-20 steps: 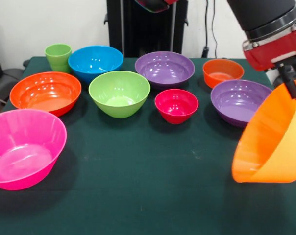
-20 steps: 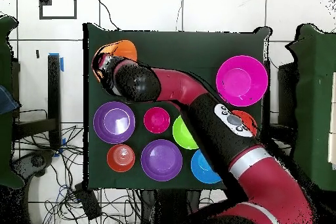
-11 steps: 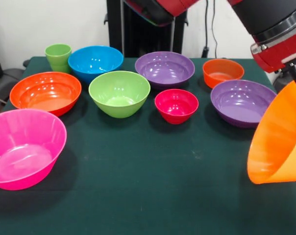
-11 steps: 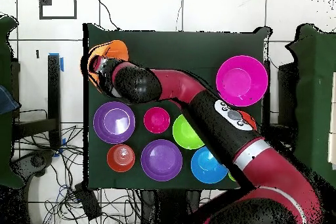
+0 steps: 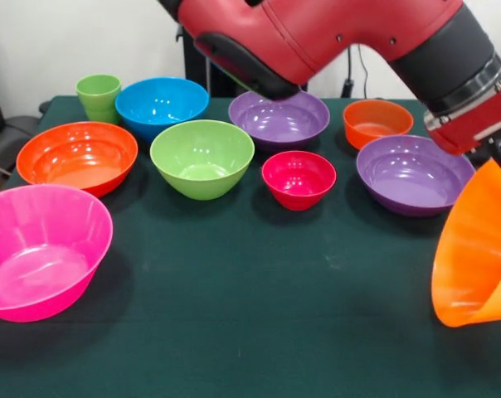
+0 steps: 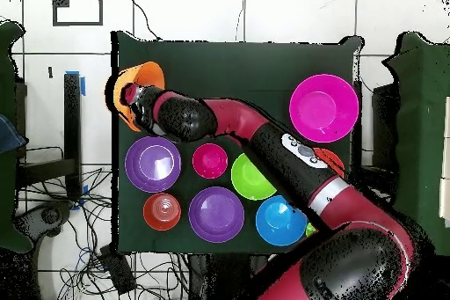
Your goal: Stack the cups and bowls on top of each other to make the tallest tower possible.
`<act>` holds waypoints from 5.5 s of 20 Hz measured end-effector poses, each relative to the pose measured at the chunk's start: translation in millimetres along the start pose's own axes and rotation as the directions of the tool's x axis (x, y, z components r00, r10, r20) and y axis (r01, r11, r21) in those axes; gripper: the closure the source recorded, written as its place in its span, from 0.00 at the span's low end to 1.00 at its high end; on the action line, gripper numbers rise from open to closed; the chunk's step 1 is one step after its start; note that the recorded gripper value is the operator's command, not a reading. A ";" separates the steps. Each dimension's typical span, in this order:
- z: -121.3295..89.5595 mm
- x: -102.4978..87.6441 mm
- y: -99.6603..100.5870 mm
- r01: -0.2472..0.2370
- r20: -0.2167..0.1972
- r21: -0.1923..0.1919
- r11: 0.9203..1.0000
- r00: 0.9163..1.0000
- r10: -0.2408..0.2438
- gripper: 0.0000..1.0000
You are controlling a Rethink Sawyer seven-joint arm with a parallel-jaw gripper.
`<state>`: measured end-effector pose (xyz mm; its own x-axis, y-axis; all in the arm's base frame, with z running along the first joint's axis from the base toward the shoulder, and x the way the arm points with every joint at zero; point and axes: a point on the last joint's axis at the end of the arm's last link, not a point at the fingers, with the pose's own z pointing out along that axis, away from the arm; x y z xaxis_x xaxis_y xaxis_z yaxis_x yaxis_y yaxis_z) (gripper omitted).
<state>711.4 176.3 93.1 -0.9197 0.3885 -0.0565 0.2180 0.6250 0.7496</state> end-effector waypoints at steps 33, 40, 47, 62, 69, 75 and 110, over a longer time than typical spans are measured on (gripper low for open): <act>-19.4 -56.6 -40.9 -0.098 0.041 -0.162 0.982 0.993 0.106 1.00; -32.3 -62.6 -57.6 -0.039 0.059 -0.160 0.986 0.997 0.049 1.00; -31.9 -61.8 -62.3 0.022 0.076 -0.176 0.984 0.997 -0.009 1.00; -12.2 -45.0 -61.1 0.054 0.053 -0.253 0.966 0.998 -0.041 1.00; -17.5 -41.8 -69.6 0.084 0.021 -0.275 0.958 0.996 -0.082 1.00; -29.5 -44.2 -79.0 0.115 0.007 -0.284 0.952 0.993 -0.118 1.00; -72.1 -53.2 -124.3 0.161 -0.039 -0.303 0.939 0.983 -0.181 1.00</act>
<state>709.8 29.2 50.5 -0.9561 0.2419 -0.1655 -0.0423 0.4446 0.8947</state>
